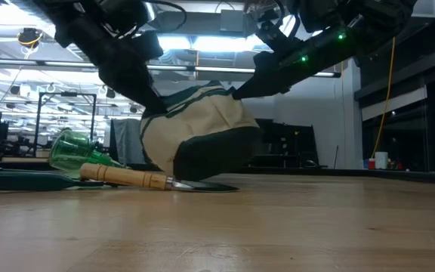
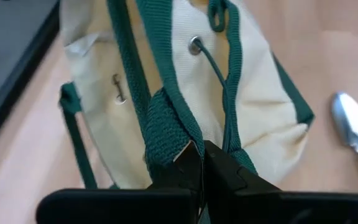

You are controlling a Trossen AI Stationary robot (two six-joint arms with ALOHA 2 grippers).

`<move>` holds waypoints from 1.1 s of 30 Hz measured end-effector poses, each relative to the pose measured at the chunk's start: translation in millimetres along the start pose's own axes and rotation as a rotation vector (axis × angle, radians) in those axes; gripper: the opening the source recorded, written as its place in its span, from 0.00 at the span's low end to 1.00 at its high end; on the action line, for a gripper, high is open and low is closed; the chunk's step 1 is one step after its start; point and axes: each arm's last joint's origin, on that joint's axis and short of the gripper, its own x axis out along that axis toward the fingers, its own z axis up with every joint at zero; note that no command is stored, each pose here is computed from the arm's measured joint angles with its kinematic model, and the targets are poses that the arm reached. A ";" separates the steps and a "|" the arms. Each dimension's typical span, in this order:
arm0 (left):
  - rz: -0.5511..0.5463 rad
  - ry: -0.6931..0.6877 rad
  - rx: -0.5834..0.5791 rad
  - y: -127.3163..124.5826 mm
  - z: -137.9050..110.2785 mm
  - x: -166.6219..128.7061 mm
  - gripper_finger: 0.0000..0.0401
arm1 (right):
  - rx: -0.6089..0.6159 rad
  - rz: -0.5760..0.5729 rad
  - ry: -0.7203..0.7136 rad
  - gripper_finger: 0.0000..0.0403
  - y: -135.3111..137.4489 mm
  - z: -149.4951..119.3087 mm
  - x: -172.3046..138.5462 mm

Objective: Pick & Place Garden tools in Gardening bag
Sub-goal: Prepare the gardening bag

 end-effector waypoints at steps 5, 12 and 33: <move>0.074 0.051 0.042 3.7 8.8 -5.9 0.01 | 0.015 0.012 0.003 0.13 0.4 -0.4 0.0; 0.185 0.104 0.054 7.4 10.2 -9.2 0.01 | 0.154 0.013 0.043 0.39 0.6 -4.3 0.1; 0.243 0.165 0.216 -19.2 16.4 21.1 0.00 | 0.314 0.100 0.175 0.53 2.7 -16.7 -0.6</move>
